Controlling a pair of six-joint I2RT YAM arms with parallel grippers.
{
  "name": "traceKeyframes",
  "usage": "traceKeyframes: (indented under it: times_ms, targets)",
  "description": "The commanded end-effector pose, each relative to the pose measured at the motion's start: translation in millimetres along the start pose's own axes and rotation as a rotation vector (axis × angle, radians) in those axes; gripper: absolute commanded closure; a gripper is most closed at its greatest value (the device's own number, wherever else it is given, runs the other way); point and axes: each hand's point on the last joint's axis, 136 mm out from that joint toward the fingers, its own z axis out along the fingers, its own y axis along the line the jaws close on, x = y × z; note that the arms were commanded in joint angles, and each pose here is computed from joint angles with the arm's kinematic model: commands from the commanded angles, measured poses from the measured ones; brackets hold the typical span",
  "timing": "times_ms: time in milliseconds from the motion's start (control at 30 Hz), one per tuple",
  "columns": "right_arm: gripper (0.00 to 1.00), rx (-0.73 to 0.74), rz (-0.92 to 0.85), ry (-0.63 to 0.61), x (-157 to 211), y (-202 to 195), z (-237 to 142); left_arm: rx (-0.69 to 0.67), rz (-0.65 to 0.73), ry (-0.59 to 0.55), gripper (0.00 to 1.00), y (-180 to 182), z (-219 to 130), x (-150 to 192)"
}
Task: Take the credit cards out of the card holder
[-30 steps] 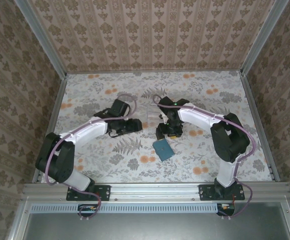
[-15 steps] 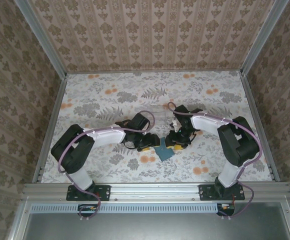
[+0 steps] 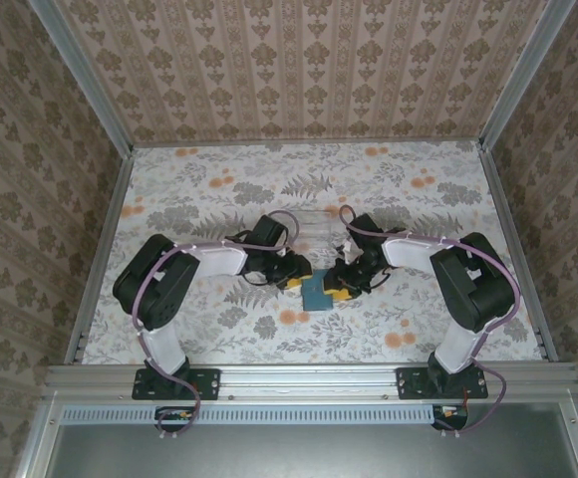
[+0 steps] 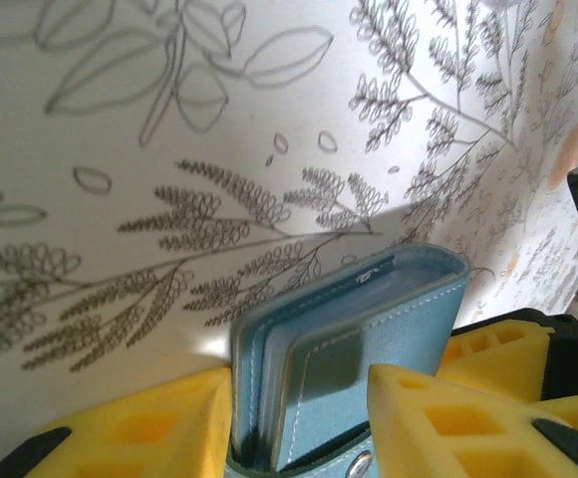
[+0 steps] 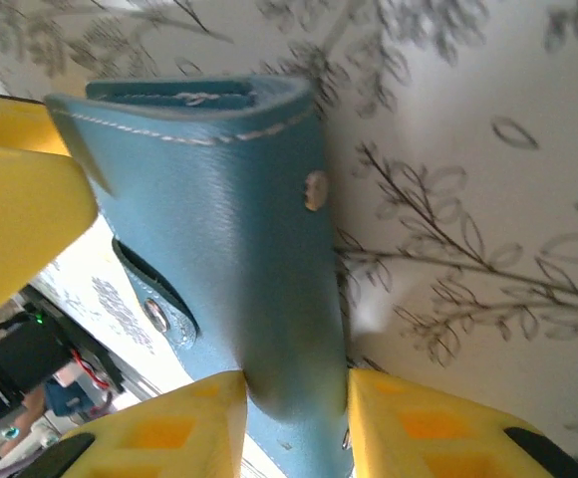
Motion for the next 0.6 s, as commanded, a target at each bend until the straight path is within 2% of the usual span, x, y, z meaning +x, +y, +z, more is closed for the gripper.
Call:
traceKeyframes:
  times_ms: [0, 233, 400, 567]
  targets:
    - [0.67, -0.092, 0.01, -0.038, -16, 22, 1, 0.032, 0.035, -0.001, 0.58, -8, -3, -17]
    - [0.66, -0.118, -0.002, -0.056, -28, 33, 2, -0.008, 0.048, -0.032, 0.57, 2, -24, -40]
    - [0.64, 0.017, -0.048, -0.075, -31, 19, -10, -0.209, 0.122, -0.053, 0.53, 15, -47, -41]
    - [0.64, 0.037, -0.043, -0.103, -36, 14, -20, -0.314, 0.182, -0.019, 0.54, 8, -50, -22]
